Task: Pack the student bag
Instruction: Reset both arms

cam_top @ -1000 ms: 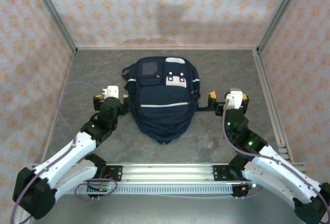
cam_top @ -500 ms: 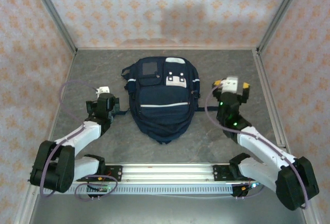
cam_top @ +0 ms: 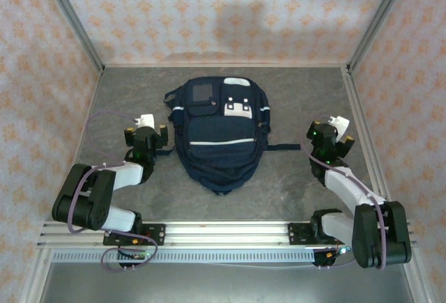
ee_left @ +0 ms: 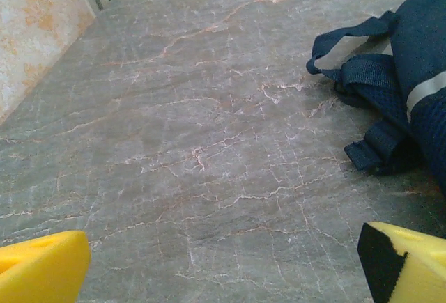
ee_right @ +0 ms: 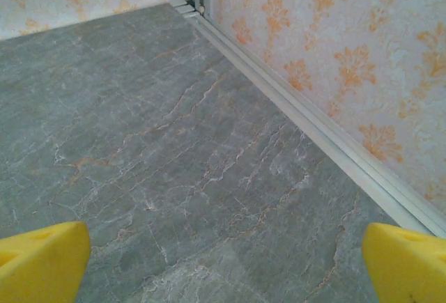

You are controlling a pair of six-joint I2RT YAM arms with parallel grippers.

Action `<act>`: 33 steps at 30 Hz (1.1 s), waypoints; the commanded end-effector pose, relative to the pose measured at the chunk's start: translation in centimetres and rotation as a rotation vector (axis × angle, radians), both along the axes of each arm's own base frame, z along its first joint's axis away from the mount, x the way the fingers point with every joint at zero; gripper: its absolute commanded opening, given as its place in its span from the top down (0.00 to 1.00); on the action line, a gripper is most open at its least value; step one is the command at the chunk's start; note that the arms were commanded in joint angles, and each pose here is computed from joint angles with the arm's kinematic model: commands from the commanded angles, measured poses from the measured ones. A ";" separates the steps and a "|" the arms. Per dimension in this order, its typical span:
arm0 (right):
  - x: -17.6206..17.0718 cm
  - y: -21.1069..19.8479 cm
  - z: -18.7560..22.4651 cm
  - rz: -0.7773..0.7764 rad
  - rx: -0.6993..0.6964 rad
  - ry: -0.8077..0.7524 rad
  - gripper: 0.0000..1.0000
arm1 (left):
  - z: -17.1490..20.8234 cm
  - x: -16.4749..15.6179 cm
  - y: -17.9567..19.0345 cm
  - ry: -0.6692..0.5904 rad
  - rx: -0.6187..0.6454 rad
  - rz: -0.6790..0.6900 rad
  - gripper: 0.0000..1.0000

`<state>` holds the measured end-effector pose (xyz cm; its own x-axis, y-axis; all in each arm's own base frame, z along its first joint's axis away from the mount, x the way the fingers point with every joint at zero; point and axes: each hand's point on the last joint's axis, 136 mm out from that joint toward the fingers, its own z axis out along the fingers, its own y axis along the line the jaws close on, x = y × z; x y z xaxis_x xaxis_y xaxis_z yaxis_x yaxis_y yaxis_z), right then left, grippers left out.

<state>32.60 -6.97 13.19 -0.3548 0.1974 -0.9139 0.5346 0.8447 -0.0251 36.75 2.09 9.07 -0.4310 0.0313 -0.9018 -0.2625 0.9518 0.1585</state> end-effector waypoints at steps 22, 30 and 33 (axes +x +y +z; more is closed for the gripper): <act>6.7 7.5 -3.7 0.551 0.105 -0.128 0.01 | 0.3 2.5 0.2 -0.041 -0.091 -0.066 0.00; 7.0 4.1 -4.1 0.330 0.097 -0.095 0.01 | 0.2 2.6 0.4 -0.039 -0.100 -0.064 0.00; 7.1 4.6 -4.2 0.361 0.103 -0.094 0.01 | 0.3 2.6 0.4 -0.040 -0.100 -0.065 0.00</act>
<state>39.94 -2.78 9.50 -0.3127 0.1775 -0.9331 0.2115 0.9707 0.1137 38.96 2.45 9.21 -0.3945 -0.0226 -0.9186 -0.2017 0.9774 0.0626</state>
